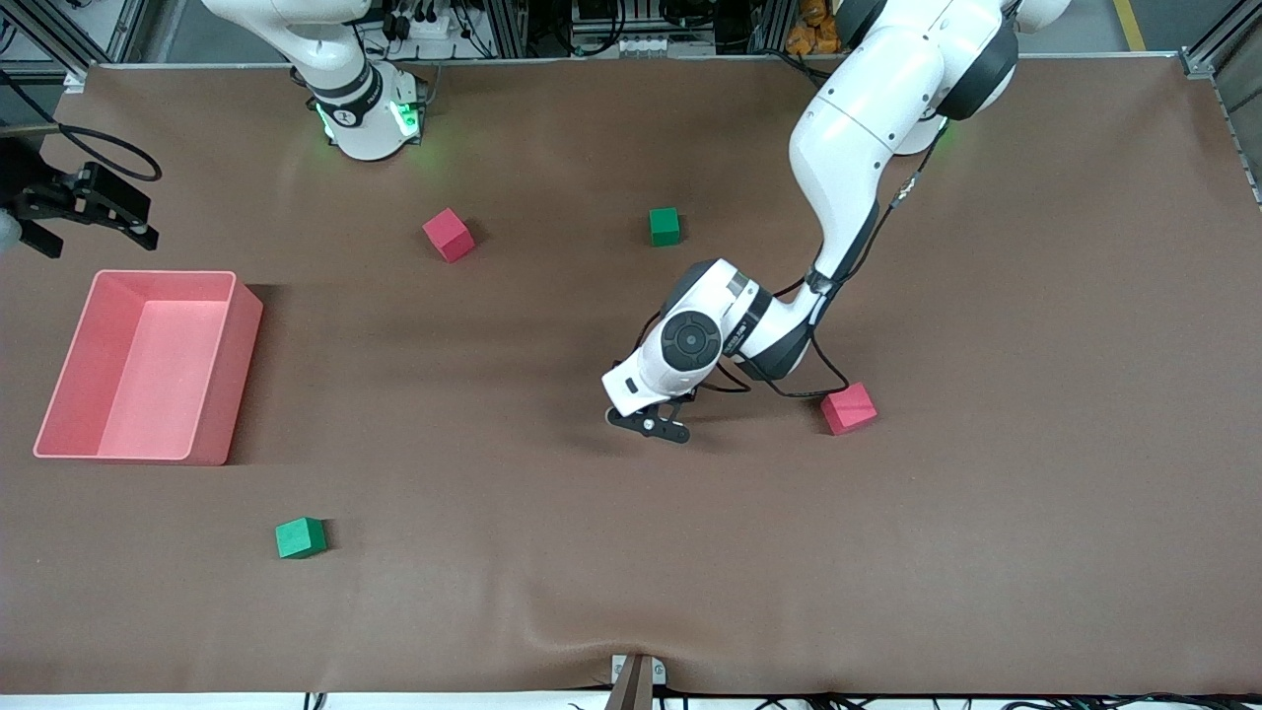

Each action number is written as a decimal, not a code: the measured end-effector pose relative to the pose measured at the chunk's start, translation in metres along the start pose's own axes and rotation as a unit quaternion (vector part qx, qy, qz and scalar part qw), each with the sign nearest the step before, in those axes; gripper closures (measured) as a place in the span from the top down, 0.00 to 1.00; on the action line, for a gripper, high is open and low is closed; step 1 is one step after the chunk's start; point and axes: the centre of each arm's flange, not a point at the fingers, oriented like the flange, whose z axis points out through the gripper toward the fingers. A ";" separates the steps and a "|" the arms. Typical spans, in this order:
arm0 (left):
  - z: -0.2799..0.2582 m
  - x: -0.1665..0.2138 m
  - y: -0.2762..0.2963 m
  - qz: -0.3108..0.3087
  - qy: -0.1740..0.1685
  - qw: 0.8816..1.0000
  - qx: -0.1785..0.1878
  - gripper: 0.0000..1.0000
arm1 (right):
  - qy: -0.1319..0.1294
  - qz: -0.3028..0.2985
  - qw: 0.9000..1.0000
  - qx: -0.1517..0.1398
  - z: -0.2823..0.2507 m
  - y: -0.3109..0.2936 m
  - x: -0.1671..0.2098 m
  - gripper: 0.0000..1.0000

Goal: Place and upright button with both arms
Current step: 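Grasp the button base with the left gripper while the right gripper withdraws, then rotate the button upright with the left gripper and lower it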

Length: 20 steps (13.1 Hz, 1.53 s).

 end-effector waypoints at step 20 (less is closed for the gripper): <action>-0.031 -0.025 0.119 -0.166 0.256 0.952 -0.016 0.41 | -0.005 0.003 1.000 0.000 0.001 0.004 -0.001 1.00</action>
